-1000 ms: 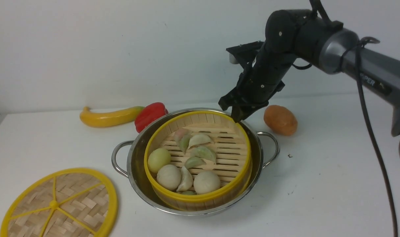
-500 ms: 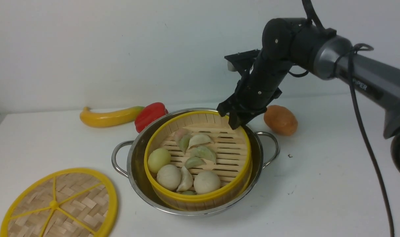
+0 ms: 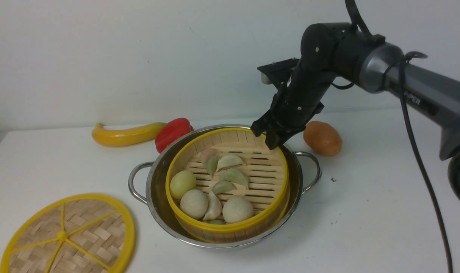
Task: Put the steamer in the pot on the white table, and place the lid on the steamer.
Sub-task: 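Place the bamboo steamer basket of food into the steel pot with the right gripper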
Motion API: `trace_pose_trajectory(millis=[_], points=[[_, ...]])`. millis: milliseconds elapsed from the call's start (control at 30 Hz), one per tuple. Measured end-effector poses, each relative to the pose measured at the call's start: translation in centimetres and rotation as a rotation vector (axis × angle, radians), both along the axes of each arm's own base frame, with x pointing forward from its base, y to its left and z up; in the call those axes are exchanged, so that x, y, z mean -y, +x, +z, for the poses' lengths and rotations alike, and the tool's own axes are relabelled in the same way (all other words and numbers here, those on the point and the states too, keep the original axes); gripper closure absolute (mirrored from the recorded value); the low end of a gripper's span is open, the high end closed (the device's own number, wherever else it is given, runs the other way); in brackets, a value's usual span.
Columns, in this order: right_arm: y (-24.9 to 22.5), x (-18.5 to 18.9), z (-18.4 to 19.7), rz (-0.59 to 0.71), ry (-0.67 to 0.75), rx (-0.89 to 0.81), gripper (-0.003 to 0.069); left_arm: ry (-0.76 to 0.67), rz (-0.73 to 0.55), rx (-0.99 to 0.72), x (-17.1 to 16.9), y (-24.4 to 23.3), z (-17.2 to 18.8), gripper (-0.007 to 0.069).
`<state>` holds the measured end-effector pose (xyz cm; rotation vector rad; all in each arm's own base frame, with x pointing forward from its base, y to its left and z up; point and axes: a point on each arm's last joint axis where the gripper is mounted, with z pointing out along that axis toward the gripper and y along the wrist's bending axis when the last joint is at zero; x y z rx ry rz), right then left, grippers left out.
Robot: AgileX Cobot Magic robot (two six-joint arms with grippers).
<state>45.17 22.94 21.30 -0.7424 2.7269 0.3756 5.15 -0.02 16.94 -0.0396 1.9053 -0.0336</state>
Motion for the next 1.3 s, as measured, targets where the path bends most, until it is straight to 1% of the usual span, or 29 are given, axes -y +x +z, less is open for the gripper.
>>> trace_pose_trajectory(millis=[267,533,767,1000,1300], points=[[0.0,-0.1,-0.2,-0.004,0.008,-0.008,0.0599,0.000,0.000,0.000,0.0,0.0,0.0,0.0314],[0.2,-0.3,-1.7,-0.005,0.012,-0.044,0.0601,0.000,0.000,0.000,0.0,0.0,0.0,0.0314],[0.5,-0.5,-1.3,0.003,0.014,-0.027,0.0604,0.000,0.000,0.000,0.0,0.0,0.0,0.0314],[1.0,-0.6,0.6,0.010,0.022,0.033,0.0604,0.000,0.000,0.000,0.0,0.0,0.0,0.0314],[1.1,-0.7,0.0,-0.001,0.025,0.019,0.0604,0.000,0.000,0.000,0.0,0.0,0.0,0.0314]])
